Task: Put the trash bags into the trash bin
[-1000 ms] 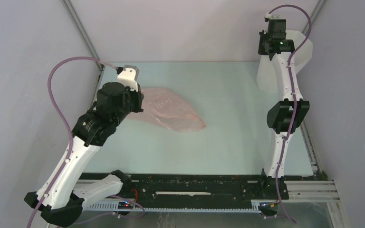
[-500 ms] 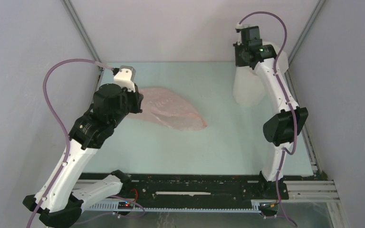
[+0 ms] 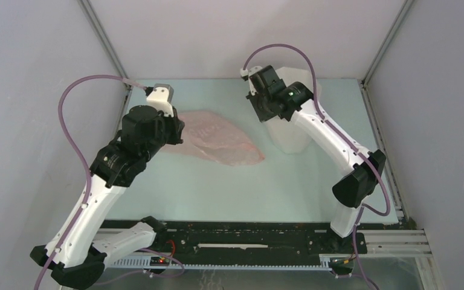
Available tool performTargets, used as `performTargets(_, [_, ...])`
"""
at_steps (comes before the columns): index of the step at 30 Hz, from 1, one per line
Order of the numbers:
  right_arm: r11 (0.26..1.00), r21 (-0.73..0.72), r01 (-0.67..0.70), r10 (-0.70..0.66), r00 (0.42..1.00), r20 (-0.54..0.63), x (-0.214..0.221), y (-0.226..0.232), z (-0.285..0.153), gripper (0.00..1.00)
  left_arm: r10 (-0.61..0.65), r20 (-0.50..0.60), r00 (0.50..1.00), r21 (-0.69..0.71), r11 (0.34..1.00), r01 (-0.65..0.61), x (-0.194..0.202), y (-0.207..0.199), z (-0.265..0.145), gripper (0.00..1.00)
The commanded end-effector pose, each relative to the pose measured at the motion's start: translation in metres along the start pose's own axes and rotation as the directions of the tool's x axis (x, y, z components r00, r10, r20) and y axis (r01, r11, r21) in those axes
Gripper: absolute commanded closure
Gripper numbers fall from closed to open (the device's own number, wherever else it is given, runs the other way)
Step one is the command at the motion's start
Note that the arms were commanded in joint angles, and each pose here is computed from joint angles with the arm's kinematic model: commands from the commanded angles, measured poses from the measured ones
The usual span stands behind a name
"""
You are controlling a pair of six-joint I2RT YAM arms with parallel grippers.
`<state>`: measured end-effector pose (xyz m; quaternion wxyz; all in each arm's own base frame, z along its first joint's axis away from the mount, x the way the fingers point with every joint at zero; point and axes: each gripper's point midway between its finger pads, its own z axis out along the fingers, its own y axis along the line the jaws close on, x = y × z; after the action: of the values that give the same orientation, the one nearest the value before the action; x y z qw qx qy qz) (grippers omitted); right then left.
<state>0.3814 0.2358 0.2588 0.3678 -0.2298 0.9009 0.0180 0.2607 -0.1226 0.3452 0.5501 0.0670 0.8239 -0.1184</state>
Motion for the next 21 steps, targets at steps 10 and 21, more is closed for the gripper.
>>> performTargets(10, [0.982, -0.177, -0.072, 0.082, 0.995, 0.05, 0.008, 0.027, -0.058, 1.0, -0.043, 0.054, 0.998, 0.014, 0.999, 0.042, -0.024, -0.003, -0.019, 1.0])
performTargets(21, [0.988, -0.131, -0.085, 0.095, 0.993, 0.072, 0.005, 0.02, -0.081, 0.55, -0.067, 0.031, 0.997, 0.035, 0.997, 0.066, -0.018, -0.008, -0.017, 1.0])
